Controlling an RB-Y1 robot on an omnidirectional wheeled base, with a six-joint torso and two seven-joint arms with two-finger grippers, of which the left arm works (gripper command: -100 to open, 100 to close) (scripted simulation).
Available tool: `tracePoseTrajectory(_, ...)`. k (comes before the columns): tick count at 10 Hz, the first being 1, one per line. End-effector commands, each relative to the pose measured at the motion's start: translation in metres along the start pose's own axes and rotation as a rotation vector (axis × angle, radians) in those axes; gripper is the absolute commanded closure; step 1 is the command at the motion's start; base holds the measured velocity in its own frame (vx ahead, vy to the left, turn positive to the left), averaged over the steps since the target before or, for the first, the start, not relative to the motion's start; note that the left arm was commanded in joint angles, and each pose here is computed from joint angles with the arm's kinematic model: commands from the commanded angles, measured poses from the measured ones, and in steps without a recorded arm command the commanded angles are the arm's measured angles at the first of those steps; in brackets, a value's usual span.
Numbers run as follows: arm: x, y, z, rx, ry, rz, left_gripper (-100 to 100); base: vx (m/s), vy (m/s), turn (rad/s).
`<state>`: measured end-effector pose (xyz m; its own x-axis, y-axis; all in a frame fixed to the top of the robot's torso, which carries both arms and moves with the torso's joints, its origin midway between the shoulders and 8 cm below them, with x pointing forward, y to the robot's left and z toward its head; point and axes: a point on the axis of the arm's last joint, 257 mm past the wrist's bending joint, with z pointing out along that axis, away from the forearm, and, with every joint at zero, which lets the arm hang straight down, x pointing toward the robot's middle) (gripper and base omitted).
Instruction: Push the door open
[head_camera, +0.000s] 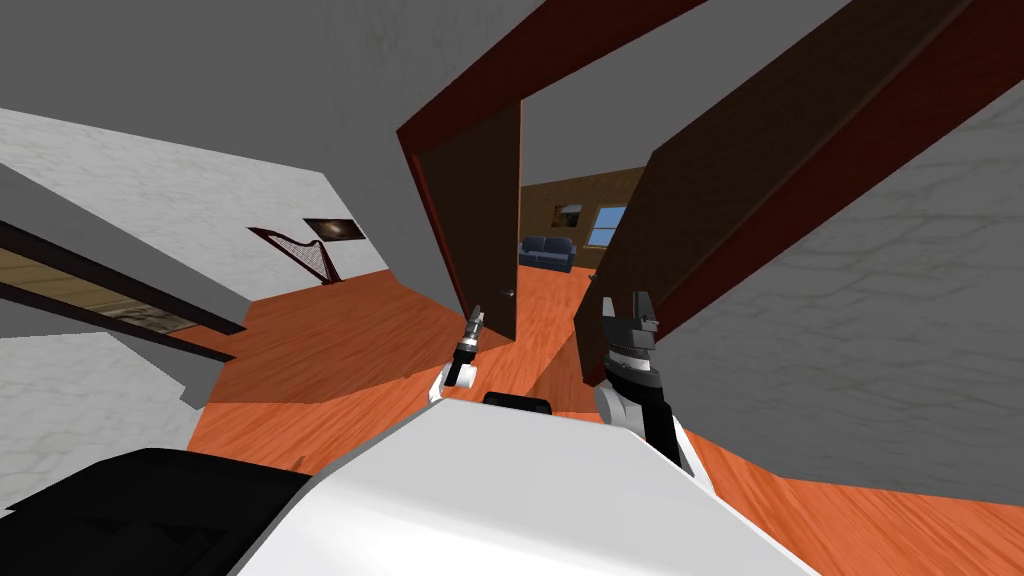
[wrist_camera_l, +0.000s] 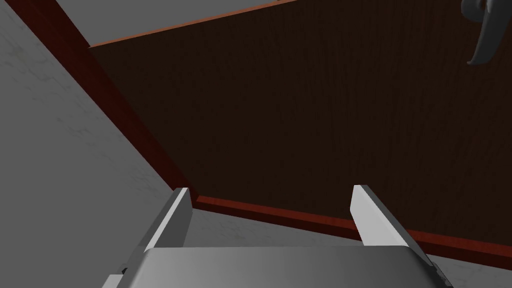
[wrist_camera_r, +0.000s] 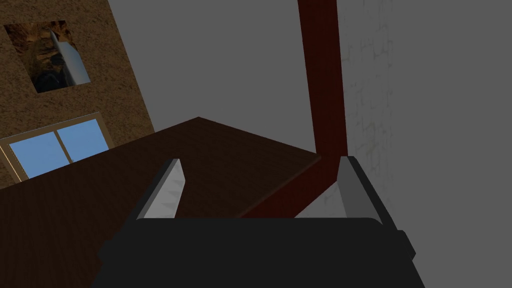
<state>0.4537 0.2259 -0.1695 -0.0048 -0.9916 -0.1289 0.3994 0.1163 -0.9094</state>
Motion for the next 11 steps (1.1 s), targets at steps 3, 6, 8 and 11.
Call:
tracePoseTrajectory(3,0.015,0.021,0.0026,-0.025,0.031,-0.026,-100,0.059,0.038,-0.014)
tracePoseTrajectory(6,0.028,0.041,0.0009,-0.055,0.056,-0.045,-100,0.063,0.043,-0.012)
tracePoseTrajectory(8,0.035,0.055,-0.0026,-0.081,0.069,-0.055,-100,0.06,0.032,-0.013)
tracePoseTrajectory(11,0.047,0.071,-0.0042,-0.105,0.093,-0.073,-100,0.059,0.04,-0.012)
